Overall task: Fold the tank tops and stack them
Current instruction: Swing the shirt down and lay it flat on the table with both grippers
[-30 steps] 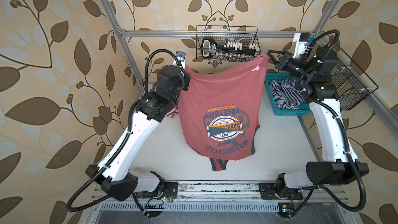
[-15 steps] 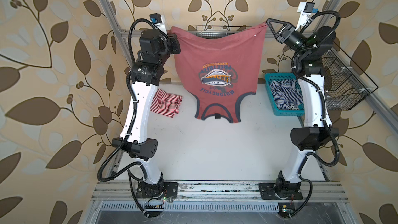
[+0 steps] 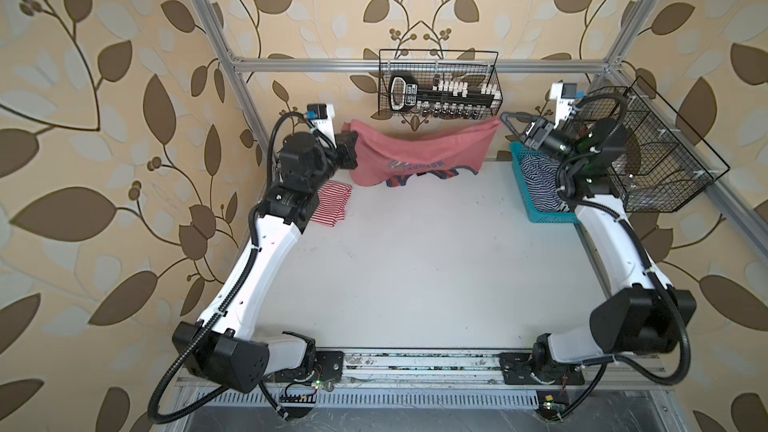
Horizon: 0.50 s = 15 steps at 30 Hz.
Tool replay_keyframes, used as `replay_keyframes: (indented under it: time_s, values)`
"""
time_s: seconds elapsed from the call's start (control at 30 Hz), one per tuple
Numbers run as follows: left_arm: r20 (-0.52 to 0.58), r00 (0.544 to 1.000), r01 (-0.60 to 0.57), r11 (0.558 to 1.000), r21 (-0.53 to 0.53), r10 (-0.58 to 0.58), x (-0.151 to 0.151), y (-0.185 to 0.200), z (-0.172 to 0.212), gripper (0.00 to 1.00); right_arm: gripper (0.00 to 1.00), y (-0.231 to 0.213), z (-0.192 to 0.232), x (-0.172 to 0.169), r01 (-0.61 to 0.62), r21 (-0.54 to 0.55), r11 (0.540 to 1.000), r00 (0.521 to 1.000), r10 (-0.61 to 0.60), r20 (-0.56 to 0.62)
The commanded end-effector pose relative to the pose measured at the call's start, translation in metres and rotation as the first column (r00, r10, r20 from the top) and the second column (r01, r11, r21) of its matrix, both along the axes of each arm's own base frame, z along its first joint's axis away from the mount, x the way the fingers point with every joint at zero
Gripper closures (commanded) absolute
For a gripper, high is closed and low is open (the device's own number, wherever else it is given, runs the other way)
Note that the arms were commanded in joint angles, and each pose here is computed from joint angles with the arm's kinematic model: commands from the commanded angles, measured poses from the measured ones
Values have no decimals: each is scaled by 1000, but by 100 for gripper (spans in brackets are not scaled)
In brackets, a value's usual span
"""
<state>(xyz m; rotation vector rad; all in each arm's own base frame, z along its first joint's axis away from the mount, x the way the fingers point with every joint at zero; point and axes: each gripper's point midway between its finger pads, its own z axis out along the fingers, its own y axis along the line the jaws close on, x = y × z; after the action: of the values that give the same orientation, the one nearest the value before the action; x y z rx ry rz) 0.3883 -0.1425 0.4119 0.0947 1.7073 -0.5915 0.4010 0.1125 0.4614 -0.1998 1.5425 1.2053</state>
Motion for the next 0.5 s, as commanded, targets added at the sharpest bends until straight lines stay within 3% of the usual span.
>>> replay_keyframes:
  time_s: [0.0,0.2,0.3,0.47]
  values:
    - [78,995,62,998,-6,-62,-39,-25,-8,100,100,4,-57,-38,53,-170,984,996,-64,-65]
    - [-160,980,123,992,31,-116,-93,-63,-113,100,100,-3,-167,-89,62,-281,958,919,-165,-359]
    - [-253,959,141,990,25,-131,-117,-70,-151,100,100,-10,-217,-111,63,-352,934,846,-238,-478]
    - [-404,904,195,975,107,-137,-155,-76,-204,100,100,-31,-276,-139,47,-503,863,717,-380,-584]
